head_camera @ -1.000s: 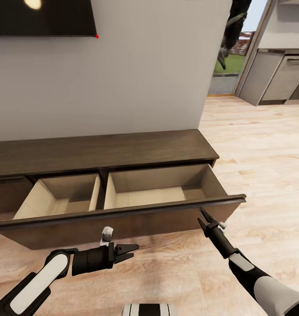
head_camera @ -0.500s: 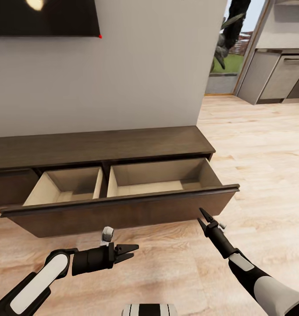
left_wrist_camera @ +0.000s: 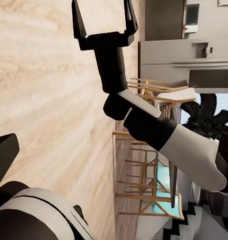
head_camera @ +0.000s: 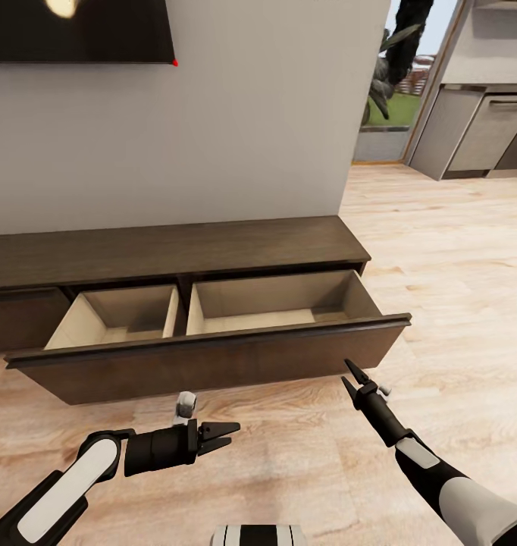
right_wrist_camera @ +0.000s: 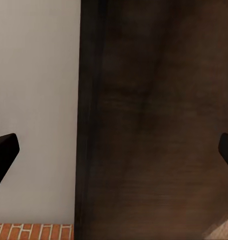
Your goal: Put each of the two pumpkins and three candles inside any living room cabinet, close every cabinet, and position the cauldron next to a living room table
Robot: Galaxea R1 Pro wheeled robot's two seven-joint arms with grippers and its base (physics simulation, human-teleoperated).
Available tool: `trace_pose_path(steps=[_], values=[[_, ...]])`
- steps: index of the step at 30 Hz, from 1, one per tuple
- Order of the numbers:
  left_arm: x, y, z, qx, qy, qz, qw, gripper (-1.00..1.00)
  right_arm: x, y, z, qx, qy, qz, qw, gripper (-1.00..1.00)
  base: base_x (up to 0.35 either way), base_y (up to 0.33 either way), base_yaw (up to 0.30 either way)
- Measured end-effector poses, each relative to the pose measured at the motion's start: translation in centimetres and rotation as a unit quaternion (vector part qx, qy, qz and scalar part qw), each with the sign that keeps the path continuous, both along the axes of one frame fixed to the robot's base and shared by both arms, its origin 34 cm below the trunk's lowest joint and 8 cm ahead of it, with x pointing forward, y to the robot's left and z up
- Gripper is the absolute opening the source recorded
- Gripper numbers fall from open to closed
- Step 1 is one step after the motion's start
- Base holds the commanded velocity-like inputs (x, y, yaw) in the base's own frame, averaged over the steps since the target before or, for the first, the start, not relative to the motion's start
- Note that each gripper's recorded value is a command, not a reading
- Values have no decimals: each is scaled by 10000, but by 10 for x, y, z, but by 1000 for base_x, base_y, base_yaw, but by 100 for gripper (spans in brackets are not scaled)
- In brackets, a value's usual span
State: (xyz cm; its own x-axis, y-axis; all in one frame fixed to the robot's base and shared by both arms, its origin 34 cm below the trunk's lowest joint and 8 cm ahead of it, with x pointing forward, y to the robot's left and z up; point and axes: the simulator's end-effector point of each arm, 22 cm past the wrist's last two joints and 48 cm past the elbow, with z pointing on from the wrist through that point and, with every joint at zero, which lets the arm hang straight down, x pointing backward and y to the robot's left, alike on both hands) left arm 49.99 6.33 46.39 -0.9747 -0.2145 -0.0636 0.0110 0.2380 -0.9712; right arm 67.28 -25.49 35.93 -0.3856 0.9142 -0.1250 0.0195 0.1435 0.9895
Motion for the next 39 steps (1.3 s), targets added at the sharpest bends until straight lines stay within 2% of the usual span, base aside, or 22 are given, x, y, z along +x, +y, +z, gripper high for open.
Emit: trace_pose_path(steps=[19,39], values=[[0,0,0,-1,0,0,10000,100,0,0,0,0,0,1,10000,100,0,0,0],[2,0,37,-6,-404,2,9992,100,9,-1,48,-3,-348,3,9994,100,0,0,0]])
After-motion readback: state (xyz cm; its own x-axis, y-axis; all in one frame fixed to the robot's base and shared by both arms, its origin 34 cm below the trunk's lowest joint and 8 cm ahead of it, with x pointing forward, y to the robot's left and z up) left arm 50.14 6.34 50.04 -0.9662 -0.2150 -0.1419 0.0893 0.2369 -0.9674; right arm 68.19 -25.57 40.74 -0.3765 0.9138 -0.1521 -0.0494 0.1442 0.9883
